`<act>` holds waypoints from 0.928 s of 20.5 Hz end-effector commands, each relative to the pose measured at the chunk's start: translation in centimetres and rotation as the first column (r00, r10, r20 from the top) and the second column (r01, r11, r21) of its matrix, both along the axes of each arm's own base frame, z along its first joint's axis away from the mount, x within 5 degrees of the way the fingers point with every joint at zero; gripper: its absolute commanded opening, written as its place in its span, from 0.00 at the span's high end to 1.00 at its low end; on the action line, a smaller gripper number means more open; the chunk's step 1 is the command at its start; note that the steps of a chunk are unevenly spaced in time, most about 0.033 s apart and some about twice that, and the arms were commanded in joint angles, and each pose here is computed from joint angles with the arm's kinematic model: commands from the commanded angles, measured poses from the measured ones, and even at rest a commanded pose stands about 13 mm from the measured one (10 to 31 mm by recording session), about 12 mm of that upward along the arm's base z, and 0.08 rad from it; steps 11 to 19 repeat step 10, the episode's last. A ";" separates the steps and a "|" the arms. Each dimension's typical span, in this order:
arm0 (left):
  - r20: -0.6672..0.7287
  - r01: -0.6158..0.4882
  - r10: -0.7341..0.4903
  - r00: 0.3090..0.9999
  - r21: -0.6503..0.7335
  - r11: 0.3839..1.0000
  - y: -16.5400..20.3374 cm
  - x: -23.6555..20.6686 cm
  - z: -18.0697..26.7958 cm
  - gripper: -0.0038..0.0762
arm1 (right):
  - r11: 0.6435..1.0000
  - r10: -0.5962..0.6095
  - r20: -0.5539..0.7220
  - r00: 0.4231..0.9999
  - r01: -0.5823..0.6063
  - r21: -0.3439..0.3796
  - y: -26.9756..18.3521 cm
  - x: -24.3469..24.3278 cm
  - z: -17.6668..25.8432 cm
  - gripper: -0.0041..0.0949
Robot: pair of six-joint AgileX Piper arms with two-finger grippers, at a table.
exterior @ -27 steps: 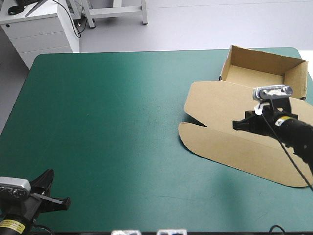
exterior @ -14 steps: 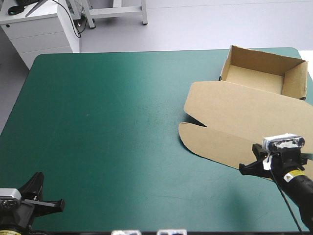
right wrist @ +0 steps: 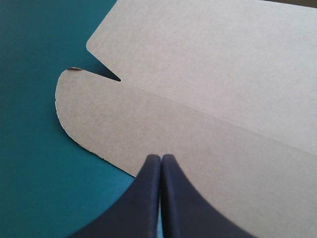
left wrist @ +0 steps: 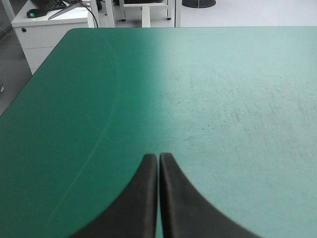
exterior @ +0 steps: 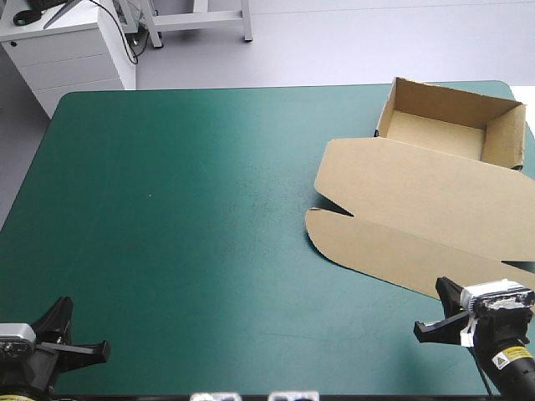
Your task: Fold the box
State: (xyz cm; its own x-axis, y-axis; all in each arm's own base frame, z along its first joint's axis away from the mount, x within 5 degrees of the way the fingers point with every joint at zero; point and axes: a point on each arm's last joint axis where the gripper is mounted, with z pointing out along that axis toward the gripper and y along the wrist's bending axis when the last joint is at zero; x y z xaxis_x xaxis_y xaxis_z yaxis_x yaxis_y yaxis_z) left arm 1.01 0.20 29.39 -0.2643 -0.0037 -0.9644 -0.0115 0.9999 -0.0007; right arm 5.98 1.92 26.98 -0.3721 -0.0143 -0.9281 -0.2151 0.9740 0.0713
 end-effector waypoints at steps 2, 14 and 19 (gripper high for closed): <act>0.079 0.001 0.000 0.997 -0.012 1.000 0.0 0.0 1.4 0.96 | 1.000 -0.007 0.028 1.000 0.007 0.007 0.0 0.0 1.2 0.98; 0.079 0.001 0.000 0.997 -0.012 1.000 0.0 0.0 1.4 0.96 | 1.000 0.003 0.003 1.000 -0.003 0.003 0.0 -0.2 1.2 0.98; 0.079 0.001 0.000 0.997 -0.012 1.000 0.0 0.0 1.4 0.96 | 1.000 0.003 0.003 1.000 -0.003 0.003 0.0 -0.2 1.2 0.98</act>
